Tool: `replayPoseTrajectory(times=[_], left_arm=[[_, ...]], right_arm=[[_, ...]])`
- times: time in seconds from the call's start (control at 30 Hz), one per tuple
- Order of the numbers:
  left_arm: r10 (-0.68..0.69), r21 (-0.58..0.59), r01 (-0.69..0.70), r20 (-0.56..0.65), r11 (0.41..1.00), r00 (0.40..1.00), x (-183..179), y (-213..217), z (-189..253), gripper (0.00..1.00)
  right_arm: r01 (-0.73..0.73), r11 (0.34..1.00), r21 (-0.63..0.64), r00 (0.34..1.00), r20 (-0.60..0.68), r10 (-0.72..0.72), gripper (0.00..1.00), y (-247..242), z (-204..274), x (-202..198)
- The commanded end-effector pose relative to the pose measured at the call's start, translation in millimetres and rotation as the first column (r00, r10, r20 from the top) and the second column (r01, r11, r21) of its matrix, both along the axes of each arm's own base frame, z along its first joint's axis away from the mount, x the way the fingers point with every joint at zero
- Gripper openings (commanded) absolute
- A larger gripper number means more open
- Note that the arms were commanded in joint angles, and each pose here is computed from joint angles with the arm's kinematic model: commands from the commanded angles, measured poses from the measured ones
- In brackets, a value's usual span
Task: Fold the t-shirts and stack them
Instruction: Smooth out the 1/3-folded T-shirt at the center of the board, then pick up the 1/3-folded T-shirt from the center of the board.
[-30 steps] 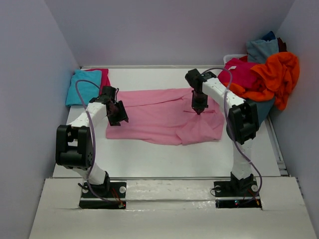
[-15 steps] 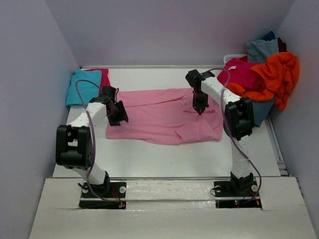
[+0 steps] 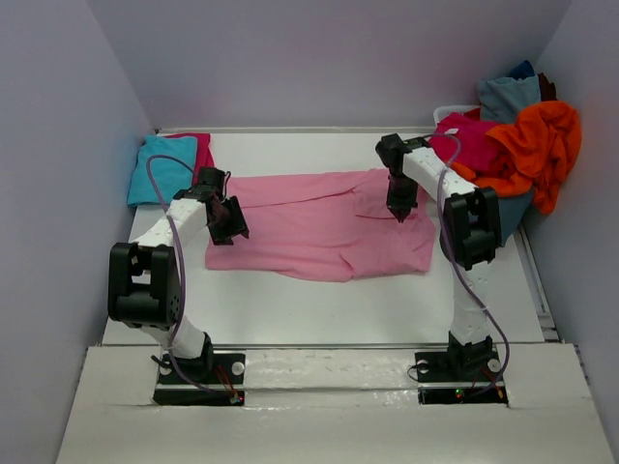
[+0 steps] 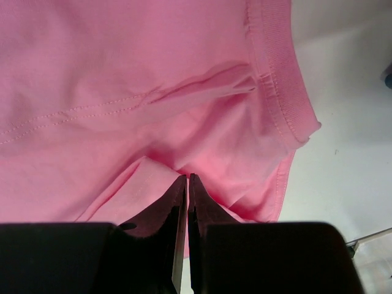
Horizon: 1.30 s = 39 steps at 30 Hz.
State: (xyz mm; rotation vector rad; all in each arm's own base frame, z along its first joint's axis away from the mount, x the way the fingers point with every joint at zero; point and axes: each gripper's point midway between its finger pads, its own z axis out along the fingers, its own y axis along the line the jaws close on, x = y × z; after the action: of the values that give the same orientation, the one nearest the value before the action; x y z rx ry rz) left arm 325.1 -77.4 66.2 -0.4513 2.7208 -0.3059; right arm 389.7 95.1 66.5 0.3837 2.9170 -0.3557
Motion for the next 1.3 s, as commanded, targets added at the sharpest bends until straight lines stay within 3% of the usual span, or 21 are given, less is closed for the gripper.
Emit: replayPoseTrajectory(times=[0.0, 0.37, 0.7, 0.9, 1.07, 1.27], left_arm=[[-0.004, 0.014, 0.004, 0.018, 1.000, 1.000, 3.4, 1.1, 10.1, 0.57], [0.094, 0.048, -0.095, 0.025, 0.994, 0.995, -16.7, 17.6, 17.1, 0.60], [0.276, 0.038, -0.278, 0.056, 0.960, 0.960, -48.4, 65.8, 23.2, 0.64], [0.290, -0.018, -0.289, 0.035, 0.957, 0.956, -51.3, 73.2, 7.7, 0.64], [0.281, -0.142, -0.273, 0.038, 0.951, 0.959, -43.8, 60.2, -3.4, 0.64], [0.317, -0.170, -0.308, 0.024, 0.936, 0.948, -40.1, 66.9, -13.6, 0.63]], right_arm=[[-0.007, 1.000, -0.009, 0.999, 0.051, 0.007, 0.11, -2.7, 12.3, 14.1], [-0.025, 0.999, 0.048, 0.998, 0.054, 0.023, 0.12, 6.2, 16.2, 11.7], [-0.040, 0.995, 0.091, 0.999, 0.030, 0.038, 0.12, 9.1, 8.7, -7.2], [-0.055, 0.993, 0.108, 0.998, 0.022, 0.053, 0.12, 10.6, 6.6, -12.7], [-0.062, 0.992, 0.109, 0.998, 0.029, 0.059, 0.12, 9.5, 9.8, -15.4], [-0.066, 0.992, 0.111, 0.997, 0.039, 0.062, 0.12, 8.1, 13.2, -19.4]])
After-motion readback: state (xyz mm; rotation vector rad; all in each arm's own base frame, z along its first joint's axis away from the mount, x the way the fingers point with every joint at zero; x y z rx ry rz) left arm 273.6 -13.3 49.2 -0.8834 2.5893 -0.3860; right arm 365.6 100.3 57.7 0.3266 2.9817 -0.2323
